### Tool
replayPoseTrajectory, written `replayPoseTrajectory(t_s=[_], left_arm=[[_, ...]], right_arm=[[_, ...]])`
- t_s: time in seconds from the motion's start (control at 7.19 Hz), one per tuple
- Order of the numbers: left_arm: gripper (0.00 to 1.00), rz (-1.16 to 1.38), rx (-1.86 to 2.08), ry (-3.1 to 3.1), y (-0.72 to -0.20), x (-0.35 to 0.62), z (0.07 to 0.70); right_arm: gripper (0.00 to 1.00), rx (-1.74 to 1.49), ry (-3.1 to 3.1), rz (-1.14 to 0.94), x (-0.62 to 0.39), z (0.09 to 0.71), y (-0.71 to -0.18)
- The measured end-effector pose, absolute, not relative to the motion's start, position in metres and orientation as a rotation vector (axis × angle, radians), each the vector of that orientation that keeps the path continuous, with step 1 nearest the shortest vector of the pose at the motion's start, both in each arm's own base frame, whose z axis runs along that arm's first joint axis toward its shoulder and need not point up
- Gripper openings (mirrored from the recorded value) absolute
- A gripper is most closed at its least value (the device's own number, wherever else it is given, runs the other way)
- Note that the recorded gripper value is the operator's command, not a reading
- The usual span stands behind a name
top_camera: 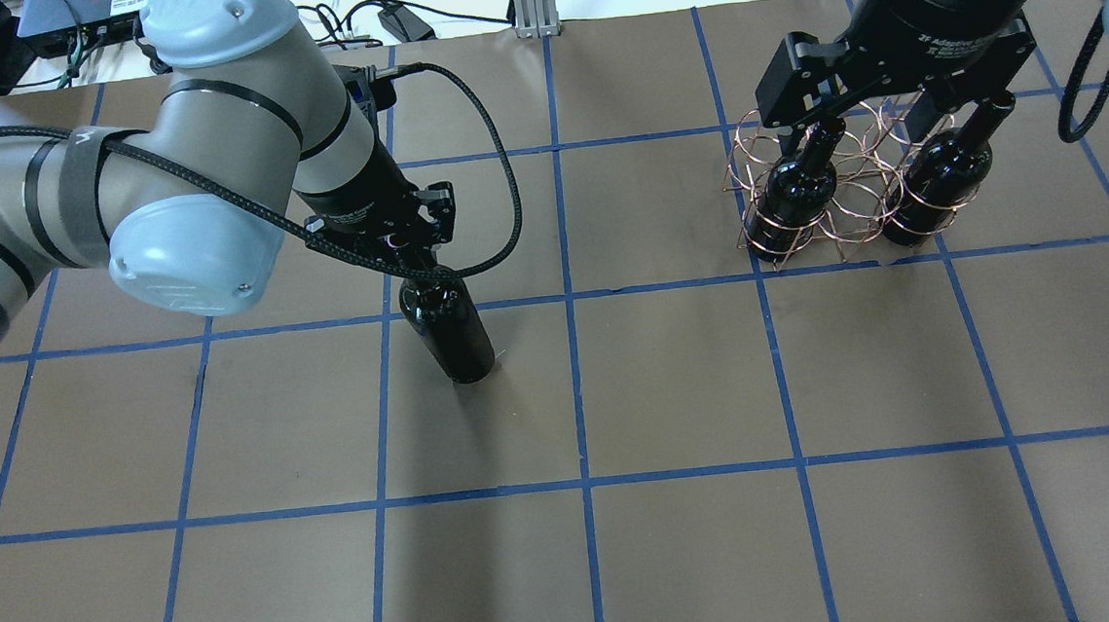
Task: Place wine into wine basket
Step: 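Lower the held bottle upright onto the table center with the left gripper, then open and raise the left gripper while the right arm moves toward the bottle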
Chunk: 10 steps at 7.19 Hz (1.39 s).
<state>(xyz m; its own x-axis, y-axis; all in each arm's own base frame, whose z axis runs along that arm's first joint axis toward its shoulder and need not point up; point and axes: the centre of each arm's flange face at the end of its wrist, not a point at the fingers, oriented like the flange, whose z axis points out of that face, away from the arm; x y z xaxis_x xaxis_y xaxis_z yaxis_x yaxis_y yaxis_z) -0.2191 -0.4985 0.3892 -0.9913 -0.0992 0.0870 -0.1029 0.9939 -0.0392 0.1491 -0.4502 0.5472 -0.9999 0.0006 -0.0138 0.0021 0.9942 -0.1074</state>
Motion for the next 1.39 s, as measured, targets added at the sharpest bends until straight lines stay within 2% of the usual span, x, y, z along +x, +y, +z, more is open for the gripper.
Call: replayPoseTrajectory(t_s=[0.7,0.83,1.11,1.25,1.39], left_arm=[[0.00,0.073,0.146,-3.069,-0.495,-0.224,0.385],[0.07,0.059,0.130,-3.074,-0.491,-0.228,0.381],[0.89,0.047,0.108,-3.080,-0.488,-0.230,0.378],[1.00,0.051,0.106,-3.080,-0.488,-0.230,0.379],[1.00,0.059,0.105,-3.079,-0.488,-0.230,0.382]], right_arm=[[1.00,0.002,3.123,-0.168,0.149,0.547,-0.450],[1.00,0.002,3.123,-0.168,0.149,0.547,-0.450],[1.00,0.002,3.123,-0.168,0.149,0.547,-0.450],[1.00,0.001,3.123,-0.167,0.150,0.547,-0.450],[1.00,0.000,3.123,-0.167,0.150,0.547,-0.450]])
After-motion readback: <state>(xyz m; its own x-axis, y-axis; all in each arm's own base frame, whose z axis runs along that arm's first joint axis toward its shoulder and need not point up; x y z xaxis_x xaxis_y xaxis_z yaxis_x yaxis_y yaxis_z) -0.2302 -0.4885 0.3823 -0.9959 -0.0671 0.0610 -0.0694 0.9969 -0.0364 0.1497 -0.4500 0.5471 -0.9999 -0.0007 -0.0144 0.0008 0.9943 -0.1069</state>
